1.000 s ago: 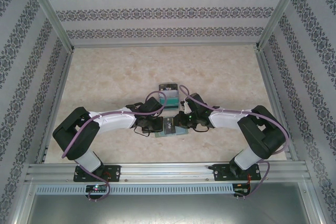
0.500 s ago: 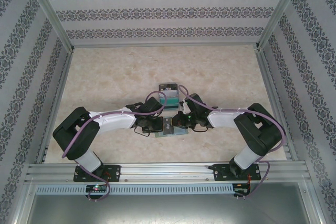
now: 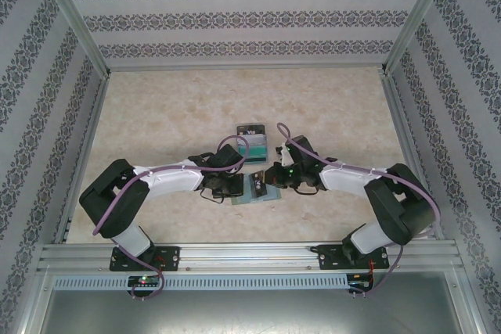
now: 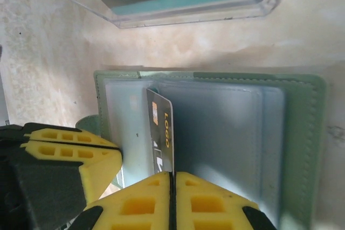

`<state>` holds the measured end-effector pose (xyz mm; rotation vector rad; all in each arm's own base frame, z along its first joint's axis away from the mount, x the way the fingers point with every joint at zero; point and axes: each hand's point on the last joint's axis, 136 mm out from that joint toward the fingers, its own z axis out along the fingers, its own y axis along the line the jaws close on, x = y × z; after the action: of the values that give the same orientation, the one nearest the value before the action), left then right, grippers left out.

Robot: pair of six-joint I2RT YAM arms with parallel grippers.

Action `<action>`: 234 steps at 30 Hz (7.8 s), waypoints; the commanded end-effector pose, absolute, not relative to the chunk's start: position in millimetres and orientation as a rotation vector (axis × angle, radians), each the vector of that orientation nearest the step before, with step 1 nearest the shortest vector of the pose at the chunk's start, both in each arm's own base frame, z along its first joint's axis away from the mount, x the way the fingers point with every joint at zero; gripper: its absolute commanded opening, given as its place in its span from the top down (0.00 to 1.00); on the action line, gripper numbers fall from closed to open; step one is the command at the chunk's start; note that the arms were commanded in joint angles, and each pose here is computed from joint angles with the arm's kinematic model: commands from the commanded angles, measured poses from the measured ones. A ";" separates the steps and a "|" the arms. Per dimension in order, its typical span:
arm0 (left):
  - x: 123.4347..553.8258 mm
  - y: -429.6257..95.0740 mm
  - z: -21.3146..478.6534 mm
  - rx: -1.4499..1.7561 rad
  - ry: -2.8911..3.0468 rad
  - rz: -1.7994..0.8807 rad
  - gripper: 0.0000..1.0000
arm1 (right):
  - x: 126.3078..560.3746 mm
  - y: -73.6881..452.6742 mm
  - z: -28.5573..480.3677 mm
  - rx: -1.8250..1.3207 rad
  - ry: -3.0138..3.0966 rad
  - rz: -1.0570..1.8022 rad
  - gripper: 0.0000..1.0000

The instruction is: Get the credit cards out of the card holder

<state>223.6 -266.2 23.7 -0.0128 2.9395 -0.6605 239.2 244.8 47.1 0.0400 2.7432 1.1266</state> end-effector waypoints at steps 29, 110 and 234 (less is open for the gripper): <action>270.6 -203.8 125.0 -0.066 2.681 -0.537 0.18 | 321.9 222.1 186.2 -0.820 2.337 0.446 1.00; 241.8 -104.3 162.9 -0.355 2.370 -0.308 0.00 | 429.0 277.8 124.7 -1.515 2.043 -0.188 0.74; 220.8 -276.1 25.9 -0.014 2.950 -0.434 0.61 | 222.3 202.9 2.8 -0.163 2.900 0.442 1.00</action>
<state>222.1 -269.4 26.1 -0.0705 2.9378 -0.4292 229.1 205.6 15.3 -0.1832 2.8583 0.4728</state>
